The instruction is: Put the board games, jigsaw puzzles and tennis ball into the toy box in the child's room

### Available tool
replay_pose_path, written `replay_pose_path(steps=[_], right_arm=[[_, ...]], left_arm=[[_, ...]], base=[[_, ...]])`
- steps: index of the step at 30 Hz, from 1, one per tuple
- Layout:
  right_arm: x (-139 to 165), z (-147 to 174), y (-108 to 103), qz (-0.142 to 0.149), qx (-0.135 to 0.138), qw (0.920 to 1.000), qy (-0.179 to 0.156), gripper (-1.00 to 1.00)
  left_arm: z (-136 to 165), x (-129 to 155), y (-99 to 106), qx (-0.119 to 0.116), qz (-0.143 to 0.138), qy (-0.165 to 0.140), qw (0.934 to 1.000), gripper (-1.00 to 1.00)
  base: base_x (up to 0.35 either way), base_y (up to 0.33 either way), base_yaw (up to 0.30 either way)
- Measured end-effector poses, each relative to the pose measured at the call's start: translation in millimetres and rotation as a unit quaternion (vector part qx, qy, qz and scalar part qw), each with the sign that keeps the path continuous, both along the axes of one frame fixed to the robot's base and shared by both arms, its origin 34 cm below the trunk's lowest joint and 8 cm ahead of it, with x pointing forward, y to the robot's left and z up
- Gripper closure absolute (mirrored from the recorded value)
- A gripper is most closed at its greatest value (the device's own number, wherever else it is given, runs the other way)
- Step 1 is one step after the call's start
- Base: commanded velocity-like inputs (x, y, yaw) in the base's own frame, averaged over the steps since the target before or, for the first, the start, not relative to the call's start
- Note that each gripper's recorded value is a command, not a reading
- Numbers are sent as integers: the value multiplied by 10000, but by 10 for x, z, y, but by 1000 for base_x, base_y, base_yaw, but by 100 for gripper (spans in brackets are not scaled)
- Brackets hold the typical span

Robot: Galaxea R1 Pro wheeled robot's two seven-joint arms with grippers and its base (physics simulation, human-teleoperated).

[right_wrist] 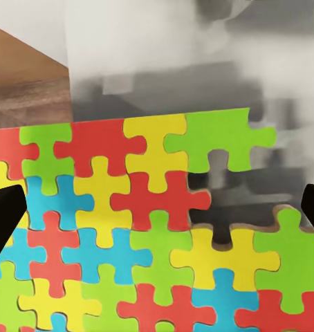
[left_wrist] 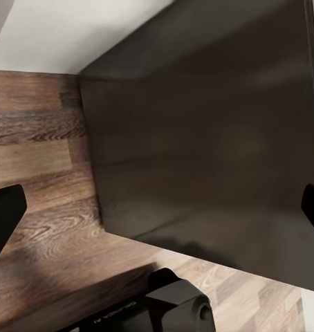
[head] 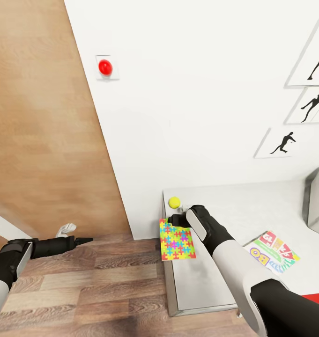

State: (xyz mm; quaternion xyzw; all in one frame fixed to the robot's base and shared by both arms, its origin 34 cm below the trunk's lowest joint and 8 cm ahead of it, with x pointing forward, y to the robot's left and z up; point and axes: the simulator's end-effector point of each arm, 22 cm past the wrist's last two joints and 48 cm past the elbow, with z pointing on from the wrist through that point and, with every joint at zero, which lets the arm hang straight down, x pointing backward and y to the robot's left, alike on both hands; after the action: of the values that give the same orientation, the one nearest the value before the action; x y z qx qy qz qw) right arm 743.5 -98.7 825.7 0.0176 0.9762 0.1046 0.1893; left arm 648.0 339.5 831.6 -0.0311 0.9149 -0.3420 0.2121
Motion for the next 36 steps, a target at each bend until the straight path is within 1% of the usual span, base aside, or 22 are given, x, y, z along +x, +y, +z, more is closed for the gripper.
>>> replay_pose_path(steps=[10, 16, 28, 36], right_arm=[[-1, -1, 0, 0, 0, 10000, 1, -100], [0, -1, 0, 1, 0, 10000, 1, -100], [1, -1, -3, -7, 2, 10000, -2, -100], [26, -4, -106, -55, -45, 10000, -23, -100]], left_arm=[[-1, -1, 0, 0, 0, 1, 10000, -100], [0, 0, 0, -2, 2, 5, 10000, -100], [1, 1, 0, 2, -2, -5, 10000, -100], [0, 1, 0, 2, -2, -5, 10000, -100]], base=[[-2, 4, 0], [-64, 114, 0], [-7, 12, 0], [0, 0, 0]])
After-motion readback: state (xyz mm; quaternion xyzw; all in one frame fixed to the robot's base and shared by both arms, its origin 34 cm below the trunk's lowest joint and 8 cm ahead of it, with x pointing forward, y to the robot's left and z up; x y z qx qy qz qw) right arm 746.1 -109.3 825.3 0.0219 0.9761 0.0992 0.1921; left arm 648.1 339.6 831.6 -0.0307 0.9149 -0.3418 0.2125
